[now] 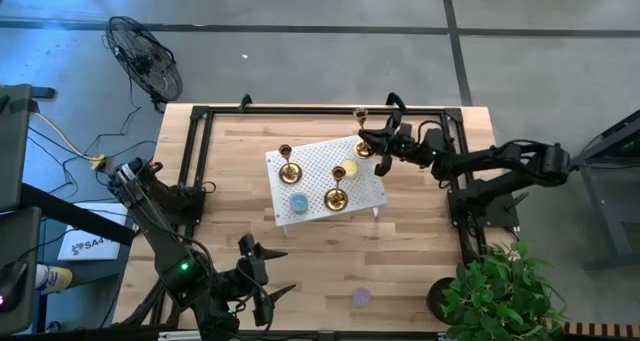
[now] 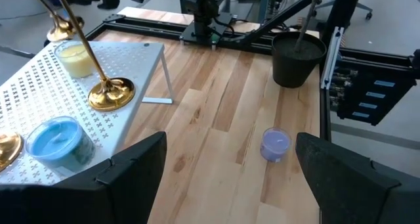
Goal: Pick & Place candle stick holders
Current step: Put the yellow candle holder on the shelf
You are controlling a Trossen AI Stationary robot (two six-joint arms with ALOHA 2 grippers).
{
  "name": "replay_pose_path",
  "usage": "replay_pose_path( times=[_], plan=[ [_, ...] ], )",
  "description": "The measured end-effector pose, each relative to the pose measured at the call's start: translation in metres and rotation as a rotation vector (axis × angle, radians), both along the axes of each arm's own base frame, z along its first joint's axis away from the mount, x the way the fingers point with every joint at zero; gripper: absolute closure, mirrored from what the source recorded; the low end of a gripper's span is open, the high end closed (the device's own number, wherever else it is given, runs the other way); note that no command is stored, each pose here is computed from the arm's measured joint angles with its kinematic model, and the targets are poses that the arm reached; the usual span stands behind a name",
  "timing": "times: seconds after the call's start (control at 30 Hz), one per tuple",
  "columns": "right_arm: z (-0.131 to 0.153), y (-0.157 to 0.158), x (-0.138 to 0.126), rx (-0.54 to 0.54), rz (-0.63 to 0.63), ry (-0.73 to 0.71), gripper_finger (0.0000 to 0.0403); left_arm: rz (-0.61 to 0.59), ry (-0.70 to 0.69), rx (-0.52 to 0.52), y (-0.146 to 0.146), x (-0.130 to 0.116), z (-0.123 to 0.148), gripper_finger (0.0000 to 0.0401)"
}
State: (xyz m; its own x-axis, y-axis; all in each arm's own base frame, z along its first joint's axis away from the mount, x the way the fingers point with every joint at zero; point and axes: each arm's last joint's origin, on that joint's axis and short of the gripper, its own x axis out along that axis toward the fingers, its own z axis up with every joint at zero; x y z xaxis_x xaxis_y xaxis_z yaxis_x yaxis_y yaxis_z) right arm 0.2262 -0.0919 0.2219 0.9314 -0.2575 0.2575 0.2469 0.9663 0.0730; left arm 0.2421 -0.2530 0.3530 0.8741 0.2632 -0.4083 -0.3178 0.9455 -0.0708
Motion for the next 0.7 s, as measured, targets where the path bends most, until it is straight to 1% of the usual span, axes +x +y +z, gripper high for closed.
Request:
replay_pose_path(
  times=[0.13, 0.33, 0.43, 0.7],
  plan=[
    [-0.0061, -0.0005, 0.0022, 0.0, -0.003, 0.03, 0.0393, 0.0, 0.001, 0.001, 0.0001, -0.0001, 0.0, 0.0068],
    [-0.0073, -0.001, 0.0027, 0.001, -0.015, 0.035, 0.0393, -0.001, 0.002, 0.001, 0.0, -0.0002, -0.0001, 0.0068],
    [-0.0087, -0.002, 0.0027, 0.026, -0.038, 0.043, 0.0393, -0.001, 0.002, 0.001, 0.0, -0.0002, -0.0001, 0.0068],
    [-0.0104, -0.002, 0.0031, 0.033, -0.038, 0.059, 0.0393, -0.002, 0.003, 0.002, 0.0, -0.0002, -0.0002, 0.0068]
  ],
)
